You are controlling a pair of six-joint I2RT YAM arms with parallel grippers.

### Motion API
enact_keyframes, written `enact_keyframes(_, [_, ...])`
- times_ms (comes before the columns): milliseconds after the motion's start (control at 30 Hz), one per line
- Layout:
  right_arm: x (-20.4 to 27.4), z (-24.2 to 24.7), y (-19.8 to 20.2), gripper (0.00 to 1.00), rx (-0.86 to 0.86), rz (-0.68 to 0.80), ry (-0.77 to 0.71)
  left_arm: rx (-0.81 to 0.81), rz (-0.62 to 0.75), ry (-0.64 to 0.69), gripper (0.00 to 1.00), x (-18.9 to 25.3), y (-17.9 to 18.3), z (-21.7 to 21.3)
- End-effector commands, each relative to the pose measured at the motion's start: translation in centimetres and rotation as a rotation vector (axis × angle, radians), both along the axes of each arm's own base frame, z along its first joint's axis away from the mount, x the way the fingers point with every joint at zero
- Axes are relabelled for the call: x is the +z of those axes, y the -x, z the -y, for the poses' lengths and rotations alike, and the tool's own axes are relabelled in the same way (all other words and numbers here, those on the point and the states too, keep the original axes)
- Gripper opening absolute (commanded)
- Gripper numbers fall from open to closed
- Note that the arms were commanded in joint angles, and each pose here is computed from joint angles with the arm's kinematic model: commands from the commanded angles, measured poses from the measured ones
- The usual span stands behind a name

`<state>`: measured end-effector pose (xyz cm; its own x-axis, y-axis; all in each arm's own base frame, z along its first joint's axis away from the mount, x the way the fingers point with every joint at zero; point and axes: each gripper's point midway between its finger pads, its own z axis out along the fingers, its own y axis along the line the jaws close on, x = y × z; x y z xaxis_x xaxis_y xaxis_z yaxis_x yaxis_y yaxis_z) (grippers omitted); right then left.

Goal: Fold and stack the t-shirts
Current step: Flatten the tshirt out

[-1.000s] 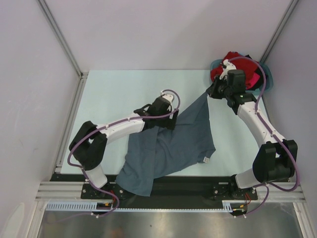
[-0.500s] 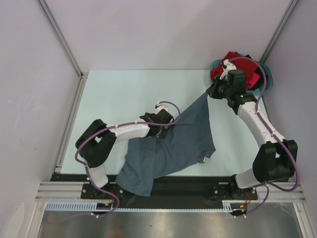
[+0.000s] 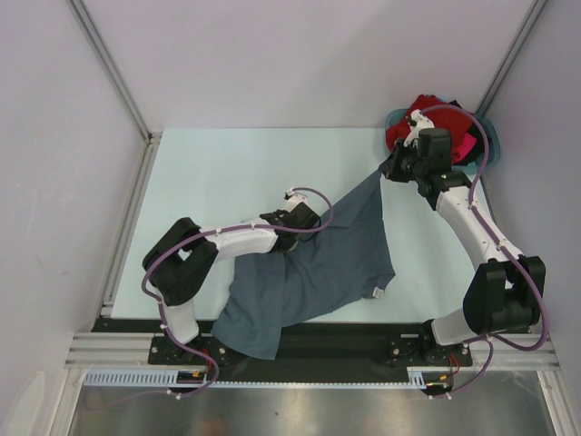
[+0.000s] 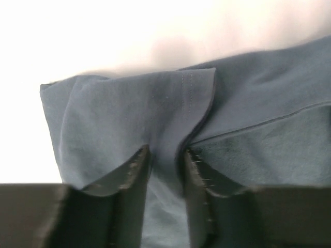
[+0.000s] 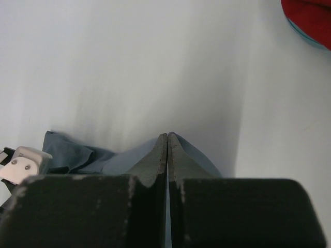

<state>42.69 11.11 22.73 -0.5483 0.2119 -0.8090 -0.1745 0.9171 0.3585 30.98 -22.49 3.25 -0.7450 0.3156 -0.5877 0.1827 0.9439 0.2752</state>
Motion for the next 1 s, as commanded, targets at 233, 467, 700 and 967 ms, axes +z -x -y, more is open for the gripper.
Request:
enact_keyframes(233, [1.6,0.5,-0.3,0.00,-0.001,0.054,0.008,0.052,0.074,-0.045,0.00,3.0,-0.8,-1.1])
enact_keyframes(467, [1.4,1.3,-0.5,0.00,-0.023,0.050,0.019,0.093,0.139,-0.041,0.02,6.9,-0.6,-2.7])
enact_keyframes(700, [2.2,4.0,-1.2,0.00,-0.107,0.064,0.051,0.136,0.182,-0.032,0.14,9.4,-0.4,-4.6])
enact_keyframes(967, [3.0,7.1,-1.6,0.00,-0.196,0.080,0.067,0.195,0.182,-0.055,0.27,9.3,0.0,-7.4])
